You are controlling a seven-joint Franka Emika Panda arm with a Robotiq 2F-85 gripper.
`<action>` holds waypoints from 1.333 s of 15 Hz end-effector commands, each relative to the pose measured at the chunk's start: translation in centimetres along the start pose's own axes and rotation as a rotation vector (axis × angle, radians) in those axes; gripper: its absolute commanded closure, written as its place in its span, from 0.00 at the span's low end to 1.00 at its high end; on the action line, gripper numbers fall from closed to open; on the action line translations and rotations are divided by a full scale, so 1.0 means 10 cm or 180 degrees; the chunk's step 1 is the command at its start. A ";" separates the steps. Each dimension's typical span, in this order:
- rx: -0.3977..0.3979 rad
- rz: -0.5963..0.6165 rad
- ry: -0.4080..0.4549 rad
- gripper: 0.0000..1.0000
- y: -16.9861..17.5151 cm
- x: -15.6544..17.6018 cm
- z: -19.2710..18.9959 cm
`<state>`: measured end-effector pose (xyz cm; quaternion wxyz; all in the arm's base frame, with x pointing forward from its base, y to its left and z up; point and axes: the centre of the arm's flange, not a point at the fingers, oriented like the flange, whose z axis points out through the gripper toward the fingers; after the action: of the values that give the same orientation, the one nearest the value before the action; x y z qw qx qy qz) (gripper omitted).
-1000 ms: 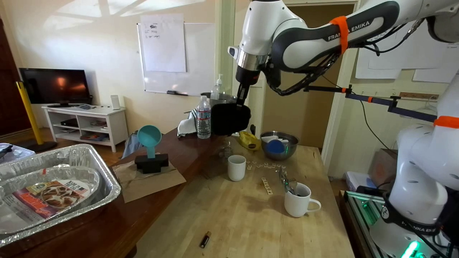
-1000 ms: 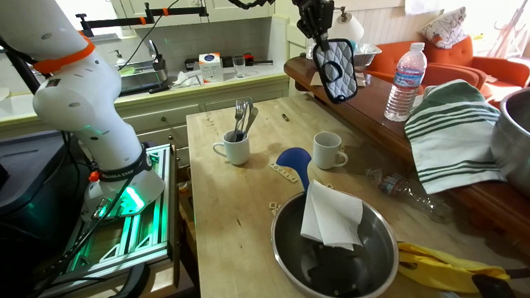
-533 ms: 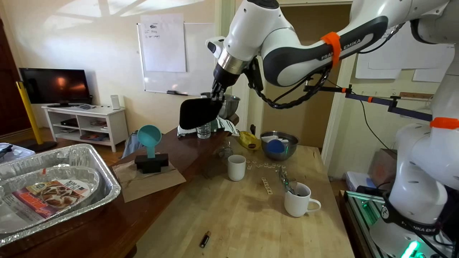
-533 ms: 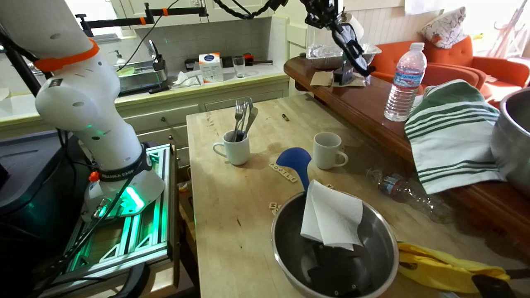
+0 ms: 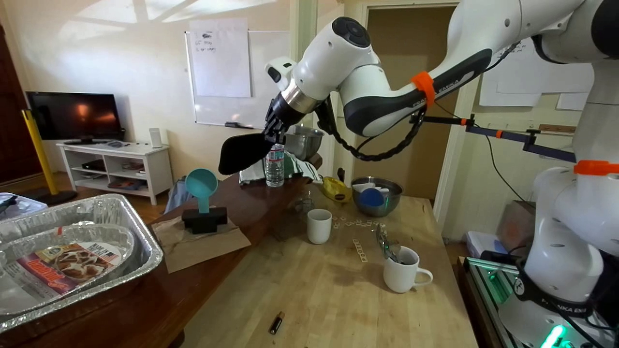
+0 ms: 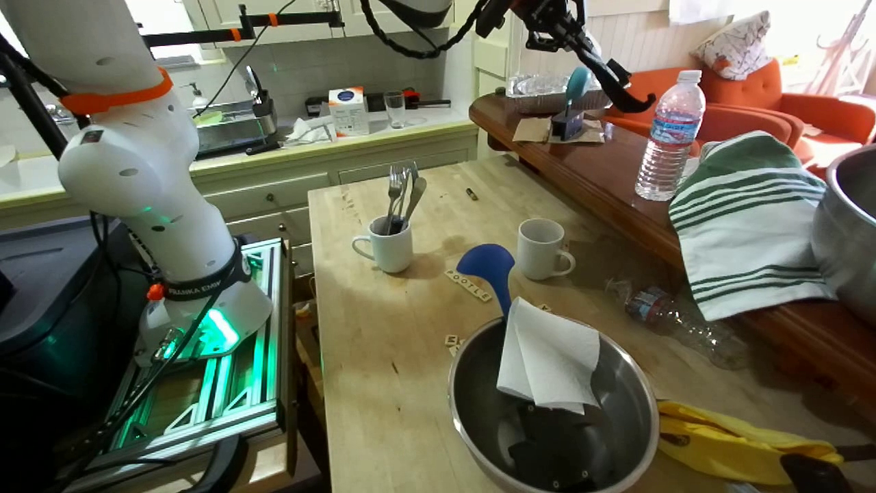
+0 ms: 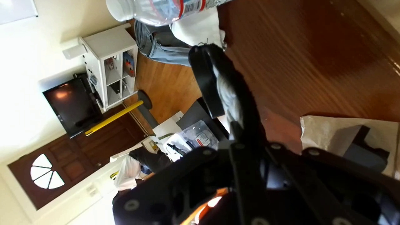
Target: Take the black and grey cloth out of the bowl and place it on the countertop.
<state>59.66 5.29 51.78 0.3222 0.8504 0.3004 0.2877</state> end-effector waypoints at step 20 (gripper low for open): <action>-0.0369 -0.0121 0.0404 0.38 -1.06 -0.25 1.11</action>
<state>62.03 6.32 37.65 0.3752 0.7962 0.3127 0.3570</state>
